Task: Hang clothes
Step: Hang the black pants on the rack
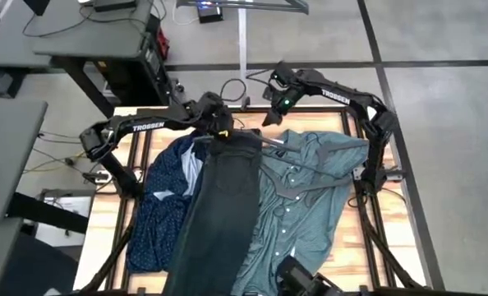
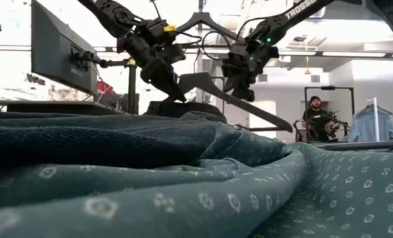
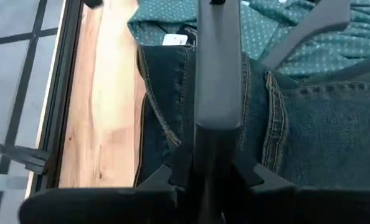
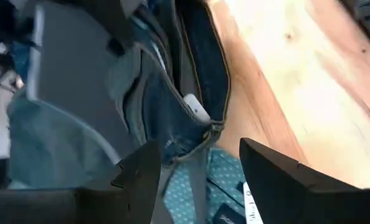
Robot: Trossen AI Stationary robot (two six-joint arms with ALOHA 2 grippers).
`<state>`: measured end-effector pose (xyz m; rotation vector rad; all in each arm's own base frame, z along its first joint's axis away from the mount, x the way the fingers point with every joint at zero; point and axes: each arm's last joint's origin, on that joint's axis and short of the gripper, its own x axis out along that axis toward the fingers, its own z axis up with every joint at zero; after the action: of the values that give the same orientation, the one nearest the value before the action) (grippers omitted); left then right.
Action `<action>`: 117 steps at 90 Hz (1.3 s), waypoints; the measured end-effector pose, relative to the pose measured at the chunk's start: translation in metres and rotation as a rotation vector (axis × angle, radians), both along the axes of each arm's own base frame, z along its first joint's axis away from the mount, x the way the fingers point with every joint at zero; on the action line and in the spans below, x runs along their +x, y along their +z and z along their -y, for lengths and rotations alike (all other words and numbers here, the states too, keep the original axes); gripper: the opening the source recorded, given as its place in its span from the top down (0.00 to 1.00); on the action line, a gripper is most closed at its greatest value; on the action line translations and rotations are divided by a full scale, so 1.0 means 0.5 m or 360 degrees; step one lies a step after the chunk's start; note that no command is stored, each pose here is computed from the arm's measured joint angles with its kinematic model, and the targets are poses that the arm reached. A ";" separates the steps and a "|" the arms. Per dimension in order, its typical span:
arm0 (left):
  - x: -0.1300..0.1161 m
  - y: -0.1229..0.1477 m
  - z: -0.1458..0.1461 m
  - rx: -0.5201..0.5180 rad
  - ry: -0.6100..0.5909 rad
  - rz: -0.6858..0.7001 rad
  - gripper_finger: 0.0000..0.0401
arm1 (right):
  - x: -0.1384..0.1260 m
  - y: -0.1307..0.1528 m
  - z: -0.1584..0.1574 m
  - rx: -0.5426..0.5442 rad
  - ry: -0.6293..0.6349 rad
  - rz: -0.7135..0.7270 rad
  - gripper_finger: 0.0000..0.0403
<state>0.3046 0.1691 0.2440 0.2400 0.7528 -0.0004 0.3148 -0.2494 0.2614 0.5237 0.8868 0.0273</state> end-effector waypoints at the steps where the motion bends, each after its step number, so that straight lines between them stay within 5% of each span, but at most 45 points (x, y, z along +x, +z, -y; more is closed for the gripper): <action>1: 0.000 0.000 0.000 0.0002 -0.0002 0.0000 0.94 | 0.002 0.001 -0.001 -0.0019 0.0015 0.0009 0.50; 29: 0.005 0.000 0.010 0.0013 -0.0020 -0.0006 0.94 | 0.054 -0.029 0.006 -0.0489 0.0274 0.0131 0.50; 46: 0.005 -0.001 0.010 0.0009 -0.0023 -0.0014 0.94 | 0.060 -0.054 -0.006 -0.0363 0.0363 0.0110 0.50; 66: 0.005 -0.001 0.011 0.0007 -0.0024 -0.0014 0.94 | 0.081 -0.064 -0.017 -0.0448 0.0420 0.0116 0.50; 94: 0.005 -0.002 0.014 0.0029 -0.0069 -0.0021 0.94 | 0.120 -0.152 -0.053 -0.0302 0.0526 -0.0050 0.51; 102: 0.004 -0.003 0.015 0.0021 -0.0072 -0.0032 0.94 | 0.124 -0.158 -0.061 -0.0247 0.0555 -0.0047 0.60; 117: 0.008 -0.003 0.022 0.0020 -0.0090 -0.0035 0.94 | 0.117 -0.154 -0.055 -0.0121 0.0511 -0.0004 0.95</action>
<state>0.3088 0.1580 0.2423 0.2736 0.7677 -0.0521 0.3734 -0.2219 0.1843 0.3065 0.9632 0.2837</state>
